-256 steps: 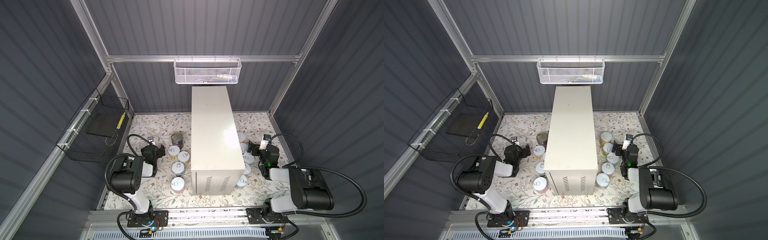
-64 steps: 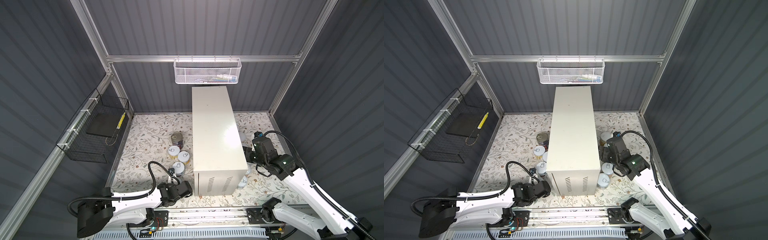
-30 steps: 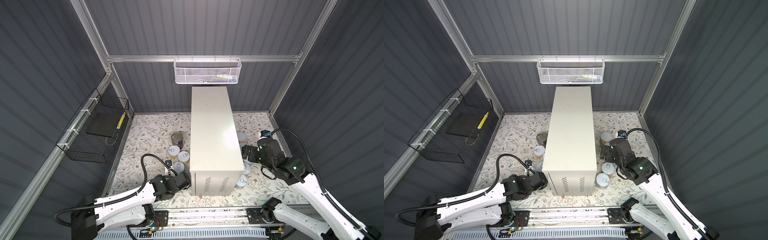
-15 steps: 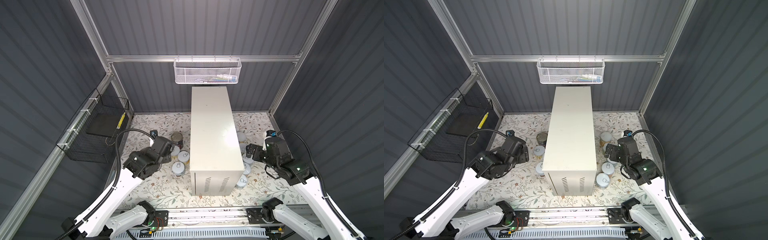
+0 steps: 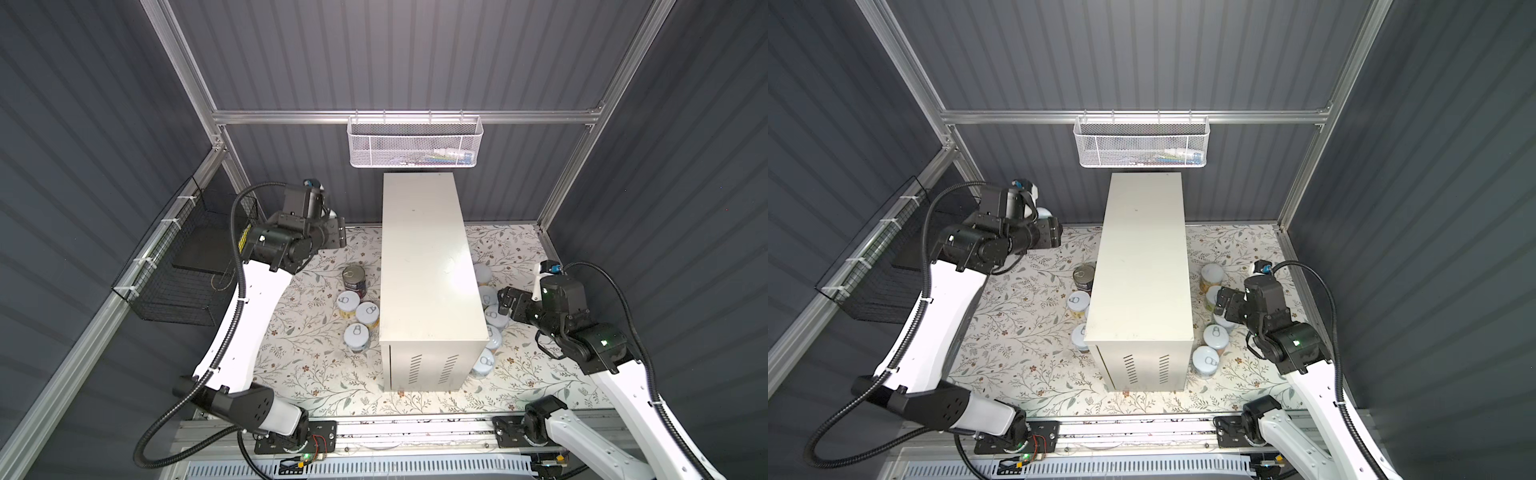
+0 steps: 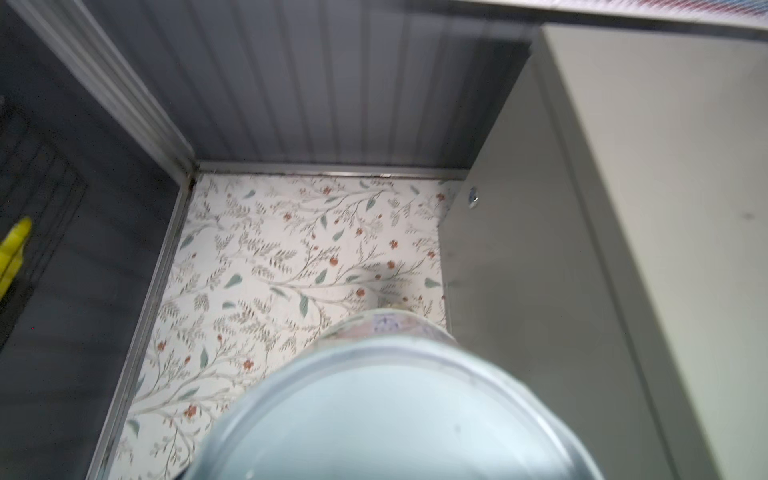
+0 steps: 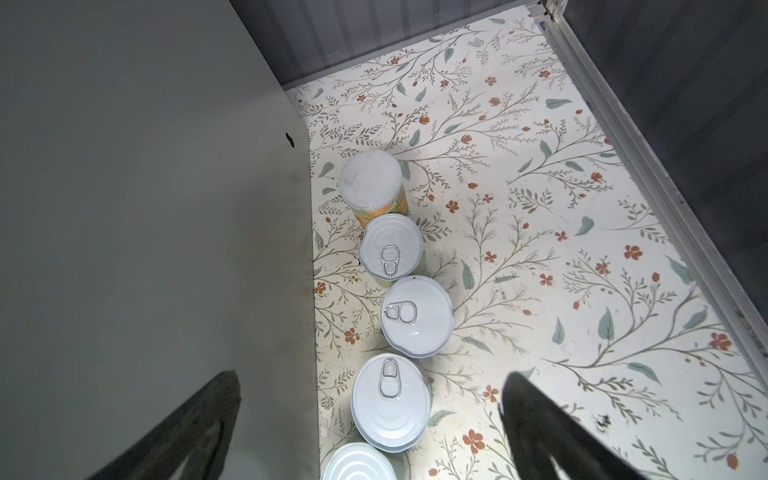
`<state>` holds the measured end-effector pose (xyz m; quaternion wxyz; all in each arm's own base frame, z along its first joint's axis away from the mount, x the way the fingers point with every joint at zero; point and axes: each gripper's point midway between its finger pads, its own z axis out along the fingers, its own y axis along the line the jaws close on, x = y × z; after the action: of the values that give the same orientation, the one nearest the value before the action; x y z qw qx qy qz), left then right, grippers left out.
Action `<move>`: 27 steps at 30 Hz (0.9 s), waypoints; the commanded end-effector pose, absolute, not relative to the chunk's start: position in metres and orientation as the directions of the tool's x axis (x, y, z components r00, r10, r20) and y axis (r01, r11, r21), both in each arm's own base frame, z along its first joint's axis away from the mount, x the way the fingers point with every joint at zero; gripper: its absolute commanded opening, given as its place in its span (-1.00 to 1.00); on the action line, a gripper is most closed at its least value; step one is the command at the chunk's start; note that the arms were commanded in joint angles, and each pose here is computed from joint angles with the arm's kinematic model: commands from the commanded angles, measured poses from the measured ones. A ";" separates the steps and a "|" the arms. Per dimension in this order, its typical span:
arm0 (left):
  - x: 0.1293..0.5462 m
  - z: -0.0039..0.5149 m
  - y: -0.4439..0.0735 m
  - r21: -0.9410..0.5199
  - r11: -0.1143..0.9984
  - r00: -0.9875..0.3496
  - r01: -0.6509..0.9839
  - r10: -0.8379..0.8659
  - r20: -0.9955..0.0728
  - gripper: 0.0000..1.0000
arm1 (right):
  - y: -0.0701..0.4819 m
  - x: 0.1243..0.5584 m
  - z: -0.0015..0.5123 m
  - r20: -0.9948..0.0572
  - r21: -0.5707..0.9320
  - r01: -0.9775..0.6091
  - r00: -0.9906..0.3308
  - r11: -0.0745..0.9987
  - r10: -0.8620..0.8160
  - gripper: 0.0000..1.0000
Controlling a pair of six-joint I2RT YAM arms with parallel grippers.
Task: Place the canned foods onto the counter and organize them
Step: 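Lift the pink-labelled can with the left gripper toward the cabinet top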
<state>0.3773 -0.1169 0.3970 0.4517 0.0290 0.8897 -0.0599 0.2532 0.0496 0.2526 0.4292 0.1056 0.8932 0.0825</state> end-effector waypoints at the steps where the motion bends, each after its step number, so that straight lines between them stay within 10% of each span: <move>1: 0.373 0.431 -0.131 -0.073 0.973 -0.547 0.220 0.061 -0.835 -1.00 | 0.050 0.255 0.249 -0.746 0.229 0.108 -0.619 0.967 0.246 0.98; 27: 0.357 0.422 -0.301 0.008 0.839 -0.469 0.544 0.312 -0.826 -1.00 | 0.046 0.250 0.279 -0.782 0.247 0.103 -0.566 0.964 0.261 0.98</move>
<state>0.3527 -0.3079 0.4065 0.4243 0.2619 0.8572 -0.1289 0.2514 0.0501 0.2644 0.4394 0.1040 0.8876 0.0911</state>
